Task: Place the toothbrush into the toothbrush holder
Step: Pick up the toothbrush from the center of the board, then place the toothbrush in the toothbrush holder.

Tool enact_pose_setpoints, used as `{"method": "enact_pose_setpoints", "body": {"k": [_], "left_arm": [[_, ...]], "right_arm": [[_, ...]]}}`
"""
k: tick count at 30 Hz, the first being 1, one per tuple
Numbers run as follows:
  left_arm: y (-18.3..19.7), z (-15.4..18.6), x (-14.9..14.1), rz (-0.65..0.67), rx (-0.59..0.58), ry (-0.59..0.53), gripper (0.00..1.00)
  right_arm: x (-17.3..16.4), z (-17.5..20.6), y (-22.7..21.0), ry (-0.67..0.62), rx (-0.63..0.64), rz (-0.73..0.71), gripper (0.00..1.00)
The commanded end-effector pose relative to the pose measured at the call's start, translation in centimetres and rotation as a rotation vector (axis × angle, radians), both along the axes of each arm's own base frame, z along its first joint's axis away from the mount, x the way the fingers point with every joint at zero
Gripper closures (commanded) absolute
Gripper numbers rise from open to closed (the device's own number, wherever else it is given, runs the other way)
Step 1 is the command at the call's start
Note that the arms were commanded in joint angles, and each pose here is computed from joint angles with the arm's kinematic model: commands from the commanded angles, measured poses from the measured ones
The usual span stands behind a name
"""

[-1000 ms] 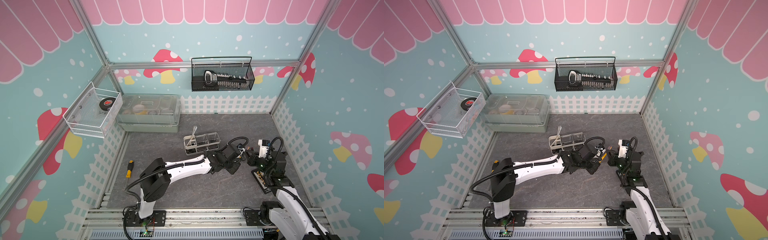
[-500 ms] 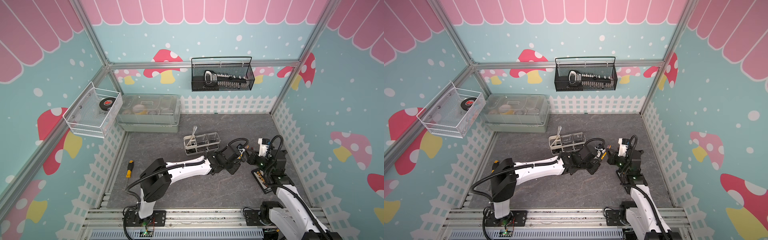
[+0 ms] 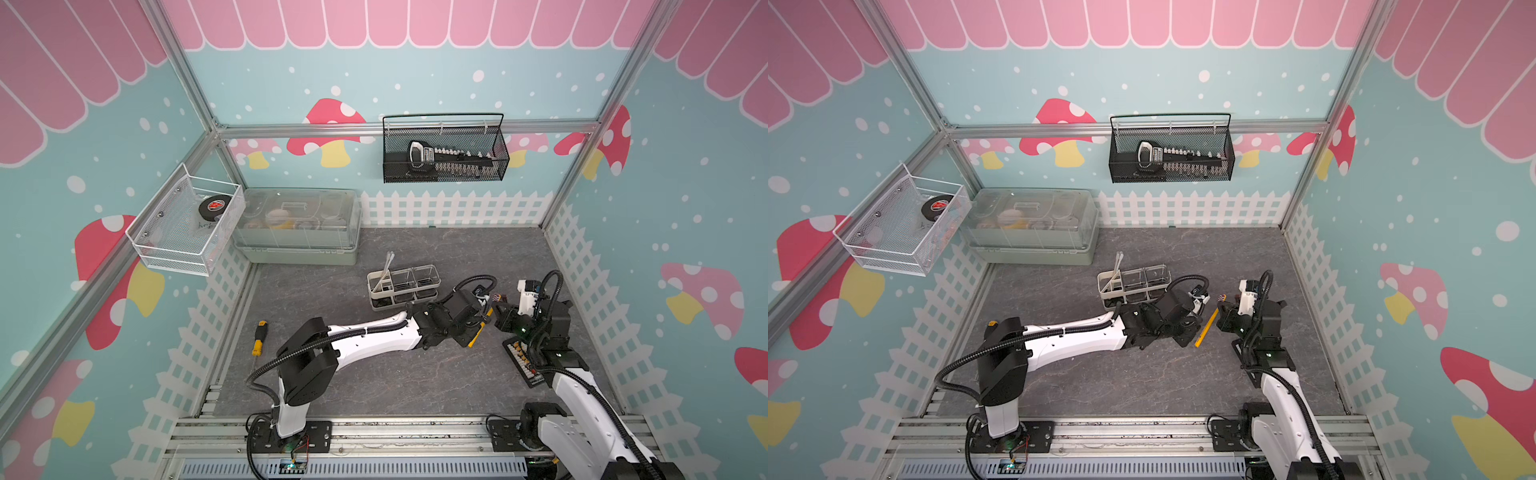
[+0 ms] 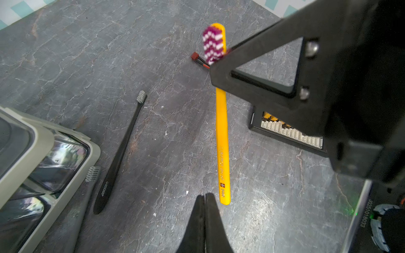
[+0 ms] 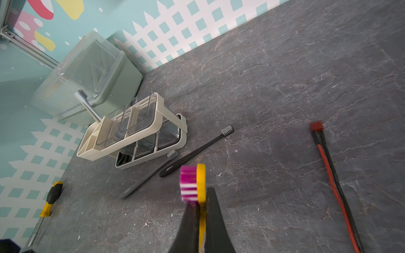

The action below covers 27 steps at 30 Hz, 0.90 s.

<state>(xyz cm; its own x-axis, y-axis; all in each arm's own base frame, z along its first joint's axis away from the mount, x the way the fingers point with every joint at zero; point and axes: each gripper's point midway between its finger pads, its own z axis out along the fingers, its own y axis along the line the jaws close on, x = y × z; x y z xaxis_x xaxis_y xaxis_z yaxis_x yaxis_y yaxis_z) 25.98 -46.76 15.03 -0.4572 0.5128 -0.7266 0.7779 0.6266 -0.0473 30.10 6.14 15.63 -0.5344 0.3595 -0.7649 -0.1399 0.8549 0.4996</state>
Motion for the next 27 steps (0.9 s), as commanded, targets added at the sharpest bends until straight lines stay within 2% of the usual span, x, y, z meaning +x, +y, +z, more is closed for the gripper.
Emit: {"method": "enact_pose_setpoints", "body": {"k": [1,6,15,22,27], "left_arm": [[0.7,2.1,0.2,0.023,-0.018,-0.047,1.0],[2.9,2.9,0.8,0.088,0.028,-0.097,1.0],[9.7,4.5,2.2,0.263,0.067,-0.175,0.98],[15.8,6.5,3.9,0.408,0.054,-0.252,0.95],[21.9,7.8,5.3,0.595,0.056,-0.262,0.92]], "right_arm": [[0.3,1.5,-0.1,-0.034,-0.02,0.001,1.0],[0.7,2.0,-0.2,-0.029,-0.05,0.012,1.0],[1.7,3.5,0.3,-0.048,-0.032,0.039,1.0],[2.6,5.6,2.5,-0.081,0.03,0.144,1.0],[3.8,7.8,4.4,-0.107,0.024,0.203,1.0]]}}
